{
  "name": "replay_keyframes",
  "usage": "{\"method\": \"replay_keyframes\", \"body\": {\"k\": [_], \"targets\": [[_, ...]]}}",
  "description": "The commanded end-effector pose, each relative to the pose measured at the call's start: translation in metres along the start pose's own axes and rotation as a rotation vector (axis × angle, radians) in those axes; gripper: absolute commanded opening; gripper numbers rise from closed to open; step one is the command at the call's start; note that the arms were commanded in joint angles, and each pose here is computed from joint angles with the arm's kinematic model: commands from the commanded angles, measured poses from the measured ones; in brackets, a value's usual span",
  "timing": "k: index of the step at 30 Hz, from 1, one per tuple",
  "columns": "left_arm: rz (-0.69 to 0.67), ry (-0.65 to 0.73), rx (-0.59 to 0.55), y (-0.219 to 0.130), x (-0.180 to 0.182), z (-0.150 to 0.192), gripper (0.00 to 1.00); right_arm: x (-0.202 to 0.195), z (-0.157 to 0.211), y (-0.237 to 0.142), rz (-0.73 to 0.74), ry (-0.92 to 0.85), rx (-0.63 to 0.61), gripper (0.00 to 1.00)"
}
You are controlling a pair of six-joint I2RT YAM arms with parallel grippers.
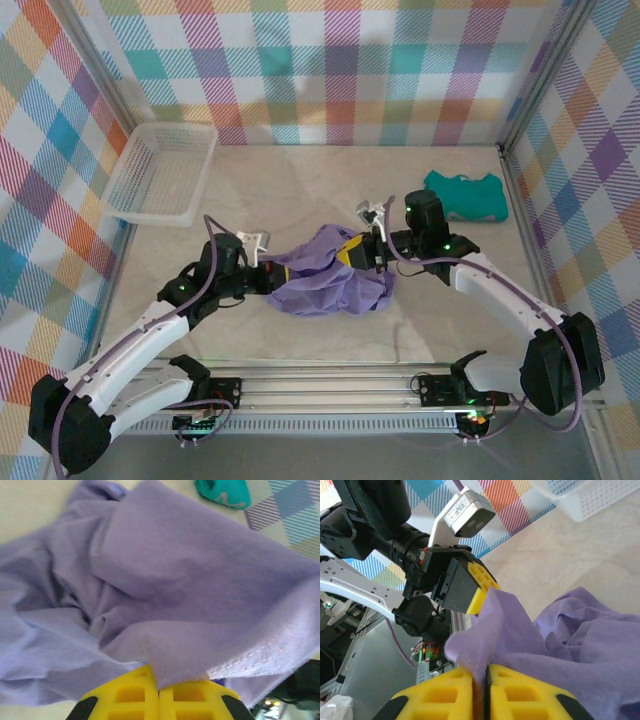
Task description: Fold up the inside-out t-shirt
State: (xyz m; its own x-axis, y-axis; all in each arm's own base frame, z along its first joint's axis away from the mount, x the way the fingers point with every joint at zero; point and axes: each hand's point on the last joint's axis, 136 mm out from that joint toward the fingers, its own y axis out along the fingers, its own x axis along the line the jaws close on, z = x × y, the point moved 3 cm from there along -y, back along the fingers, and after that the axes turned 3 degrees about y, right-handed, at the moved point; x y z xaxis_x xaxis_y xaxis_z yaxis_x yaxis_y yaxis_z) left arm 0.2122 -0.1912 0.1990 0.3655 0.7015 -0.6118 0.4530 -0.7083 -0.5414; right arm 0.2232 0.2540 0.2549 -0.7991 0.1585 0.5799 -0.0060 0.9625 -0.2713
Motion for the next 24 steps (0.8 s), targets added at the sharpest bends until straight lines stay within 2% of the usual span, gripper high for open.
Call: {"method": "replay_keyframes", "body": {"k": [1, 3, 6, 13, 19, 24], "targets": [[0.173, 0.007, -0.072, -0.007, -0.029, -0.011, 0.0, -0.016, 0.017, 0.006, 0.058, 0.106, 0.06, 0.22], [0.17, 0.019, -0.082, -0.01, -0.031, -0.013, 0.0, -0.043, 0.025, 0.002, 0.257, 0.205, 0.087, 0.26], [0.142, 0.026, -0.071, -0.009, -0.027, -0.012, 0.0, -0.058, 0.029, -0.011, 0.442, 0.226, 0.101, 0.3], [0.177, 0.025, -0.058, -0.005, -0.033, -0.015, 0.0, -0.031, 0.021, -0.023, 0.617, 0.041, 0.083, 0.4], [0.198, 0.035, -0.046, -0.003, -0.039, -0.016, 0.0, -0.016, 0.021, -0.011, 0.777, -0.058, 0.156, 0.46], [0.193, 0.041, -0.041, -0.001, -0.04, -0.017, 0.0, -0.027, 0.021, 0.004, 0.919, -0.112, 0.241, 0.42]]}}
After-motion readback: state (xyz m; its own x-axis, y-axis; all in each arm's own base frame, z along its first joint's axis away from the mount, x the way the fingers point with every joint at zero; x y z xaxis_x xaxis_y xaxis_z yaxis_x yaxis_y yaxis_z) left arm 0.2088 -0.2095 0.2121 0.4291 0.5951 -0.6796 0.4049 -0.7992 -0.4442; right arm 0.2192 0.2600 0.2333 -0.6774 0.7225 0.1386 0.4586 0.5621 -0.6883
